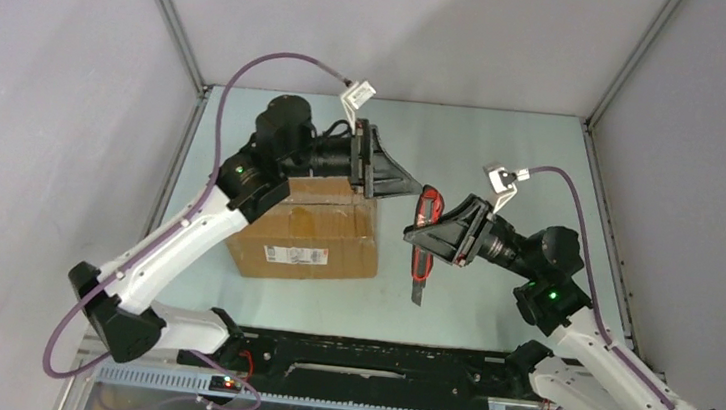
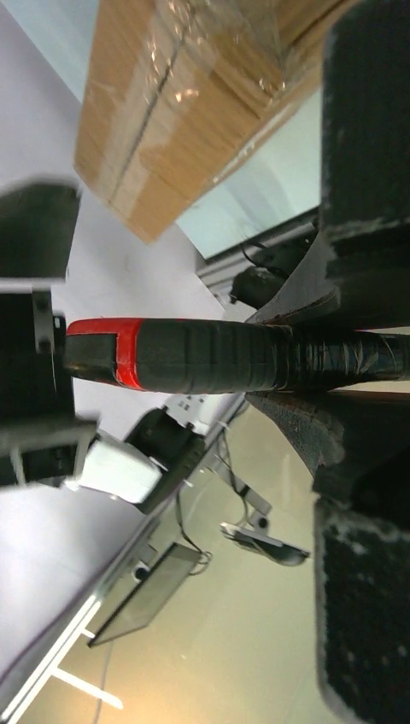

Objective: Unpack the express box
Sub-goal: Cut the express box at the center of the board.

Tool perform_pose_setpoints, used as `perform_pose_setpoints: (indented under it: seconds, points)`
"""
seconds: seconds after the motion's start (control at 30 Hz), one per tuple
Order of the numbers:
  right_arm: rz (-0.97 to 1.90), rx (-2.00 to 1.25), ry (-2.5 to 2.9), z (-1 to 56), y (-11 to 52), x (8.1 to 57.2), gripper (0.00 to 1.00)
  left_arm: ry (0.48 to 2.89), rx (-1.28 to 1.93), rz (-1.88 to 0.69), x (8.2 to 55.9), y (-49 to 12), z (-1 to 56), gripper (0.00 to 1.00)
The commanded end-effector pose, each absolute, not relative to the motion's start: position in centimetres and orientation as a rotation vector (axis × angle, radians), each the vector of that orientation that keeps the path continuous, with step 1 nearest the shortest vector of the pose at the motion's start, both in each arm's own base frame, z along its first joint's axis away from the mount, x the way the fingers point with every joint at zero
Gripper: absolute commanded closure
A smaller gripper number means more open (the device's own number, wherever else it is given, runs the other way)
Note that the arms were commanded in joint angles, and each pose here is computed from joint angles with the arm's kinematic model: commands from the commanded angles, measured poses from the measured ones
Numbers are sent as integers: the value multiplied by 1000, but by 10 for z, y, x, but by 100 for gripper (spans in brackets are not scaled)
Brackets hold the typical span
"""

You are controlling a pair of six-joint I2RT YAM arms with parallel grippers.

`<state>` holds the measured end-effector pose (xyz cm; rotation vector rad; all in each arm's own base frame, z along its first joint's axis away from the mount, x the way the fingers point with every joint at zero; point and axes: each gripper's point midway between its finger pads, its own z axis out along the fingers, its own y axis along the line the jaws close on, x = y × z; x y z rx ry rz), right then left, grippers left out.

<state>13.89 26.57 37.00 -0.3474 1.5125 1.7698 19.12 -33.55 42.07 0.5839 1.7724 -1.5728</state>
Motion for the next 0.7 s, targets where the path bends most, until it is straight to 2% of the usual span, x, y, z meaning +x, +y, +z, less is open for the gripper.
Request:
perform_pose_setpoints:
  seconds: [0.0,0.17,0.33,0.37,0.4,0.47,0.5,0.57,0.6,0.67]
  points:
    - [1821,-467,1466,391,270,120,100,1815,748,-1614,177,-343,406,29]
    - [1844,-504,1484,388,278,115,100,1833,771,-1658,174,-350,401,32]
    - [1835,-491,1523,383,283,119,100,1807,781,-1736,168,-354,405,42]
    - [1829,-484,1521,383,282,120,100,1811,782,-1742,167,-354,404,47]
    - [1819,-467,1527,383,280,123,100,1815,784,-1749,165,-354,402,58]
    - [1796,-427,1536,382,277,130,100,1835,785,-1757,162,-354,397,94]
    - [1785,-406,1539,382,275,134,100,1845,780,-1758,161,-354,395,99]
    - [1768,-370,1540,383,272,141,100,1828,760,-1747,161,-351,396,100]
    - [1765,-367,1535,384,272,142,93,1802,738,-1737,163,-350,401,100]
    - [1783,-387,1526,385,273,138,69,1747,709,-1734,167,-347,413,100]
